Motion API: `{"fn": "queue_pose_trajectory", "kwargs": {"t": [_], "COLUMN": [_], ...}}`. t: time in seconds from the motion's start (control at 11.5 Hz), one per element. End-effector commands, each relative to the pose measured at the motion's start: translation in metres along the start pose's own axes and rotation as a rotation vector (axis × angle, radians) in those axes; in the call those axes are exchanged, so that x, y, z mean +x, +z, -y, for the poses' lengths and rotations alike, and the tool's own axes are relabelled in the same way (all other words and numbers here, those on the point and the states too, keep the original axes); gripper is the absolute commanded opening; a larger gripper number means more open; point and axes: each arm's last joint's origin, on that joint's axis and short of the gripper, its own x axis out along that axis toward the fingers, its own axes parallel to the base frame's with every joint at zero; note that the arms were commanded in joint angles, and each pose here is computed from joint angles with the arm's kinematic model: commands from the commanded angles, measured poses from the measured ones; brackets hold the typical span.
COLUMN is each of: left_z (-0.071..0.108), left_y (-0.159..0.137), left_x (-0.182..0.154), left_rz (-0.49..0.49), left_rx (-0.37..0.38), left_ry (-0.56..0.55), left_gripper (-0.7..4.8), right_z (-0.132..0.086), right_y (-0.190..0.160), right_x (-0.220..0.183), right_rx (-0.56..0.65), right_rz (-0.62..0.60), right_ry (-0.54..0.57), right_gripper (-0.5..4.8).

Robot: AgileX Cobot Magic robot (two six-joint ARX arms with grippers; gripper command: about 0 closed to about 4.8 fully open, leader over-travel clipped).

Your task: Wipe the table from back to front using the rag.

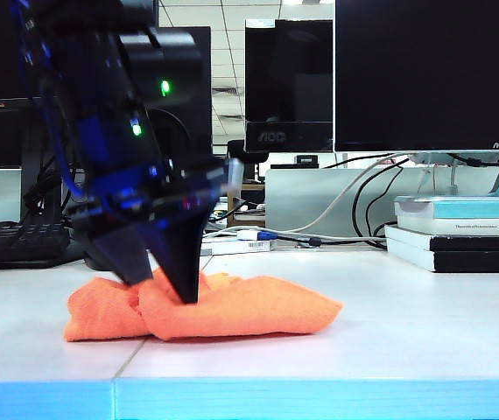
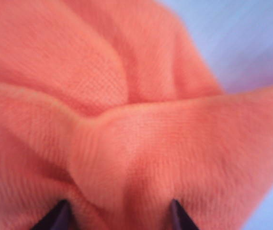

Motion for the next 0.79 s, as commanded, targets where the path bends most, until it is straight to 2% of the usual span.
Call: {"fn": "queue_pose_trajectory", "kwargs": {"t": [0.09,0.44,0.79], "left_z": [0.017,0.024,0.027], "left_y": [-0.012,-0.021,-0.025], "left_x": [0.01,0.009,0.008], "left_rz": [-0.147,-0.243,-0.281], "left_rx": [0.089,0.109,0.09], "left_ry": [-0.032,-0.074,-0.177], "left_gripper": [0.46,-0.03,-0.06], "right_z": [0.0,0.0,0.0], "right_y": [0.003,0.005,0.005], "right_x": [-0.002,-0.002,-0.006], "right_rx": [0.001,0.0,0.0], "right_rz": [0.028,0.043,0.052], "right_ry": [-0.002,-0.002,-0.002], "right_gripper": [-0.01,-0.01,-0.01]}}
